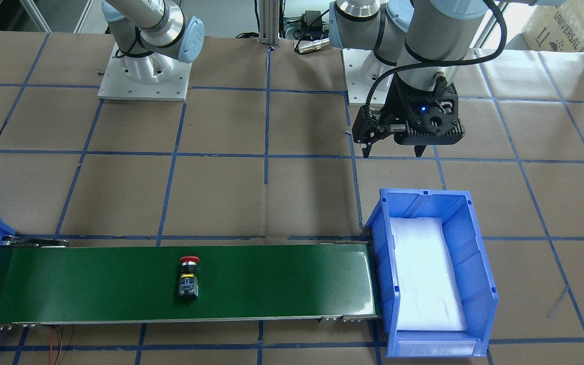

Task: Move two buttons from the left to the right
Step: 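Carry the yellow button with the right gripper into the far blue bin, then release the yellow button in the bin and return the right gripper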

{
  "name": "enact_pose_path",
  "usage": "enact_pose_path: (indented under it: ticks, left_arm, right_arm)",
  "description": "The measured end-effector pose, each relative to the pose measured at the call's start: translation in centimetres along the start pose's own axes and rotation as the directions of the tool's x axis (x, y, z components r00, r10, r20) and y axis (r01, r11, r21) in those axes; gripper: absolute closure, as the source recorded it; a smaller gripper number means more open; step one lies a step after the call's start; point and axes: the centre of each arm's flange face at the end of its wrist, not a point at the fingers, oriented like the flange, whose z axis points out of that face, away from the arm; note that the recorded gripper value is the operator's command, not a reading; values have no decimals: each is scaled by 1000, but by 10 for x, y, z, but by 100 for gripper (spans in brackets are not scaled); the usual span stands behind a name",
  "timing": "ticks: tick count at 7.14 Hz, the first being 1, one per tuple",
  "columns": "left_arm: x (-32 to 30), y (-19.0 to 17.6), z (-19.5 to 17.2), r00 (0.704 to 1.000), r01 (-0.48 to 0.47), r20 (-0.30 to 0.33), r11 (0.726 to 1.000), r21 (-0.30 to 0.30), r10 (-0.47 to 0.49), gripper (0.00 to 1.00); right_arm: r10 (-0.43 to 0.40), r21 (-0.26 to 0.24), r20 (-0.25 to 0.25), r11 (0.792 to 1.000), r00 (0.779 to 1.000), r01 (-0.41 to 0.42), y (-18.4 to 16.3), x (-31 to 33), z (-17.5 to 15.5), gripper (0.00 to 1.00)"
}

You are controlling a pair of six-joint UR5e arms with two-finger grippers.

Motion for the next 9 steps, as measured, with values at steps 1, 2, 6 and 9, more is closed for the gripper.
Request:
enact_pose_path:
  ticks: [1, 2, 6, 9]
  left_arm:
    - [0, 0, 0, 1000, 0, 0, 1000, 0, 0, 0]
    - [0, 1, 0, 1000, 0, 0, 1000, 0, 0, 0]
    - [0, 1, -1, 1000, 0, 0, 1000, 3, 0, 0]
    - [0, 1, -2, 1000, 0, 0, 1000, 3, 0, 0]
  right_arm:
    - [-2, -15, 11, 1000, 1000, 2, 19, 43, 12, 96]
    - [-6, -34, 26, 999, 1000, 7, 30, 74, 32, 94]
    - [16, -86, 68, 996, 998, -10, 32, 112, 104, 77]
    - [27, -90, 54, 996, 998, -22, 30, 112, 104, 37]
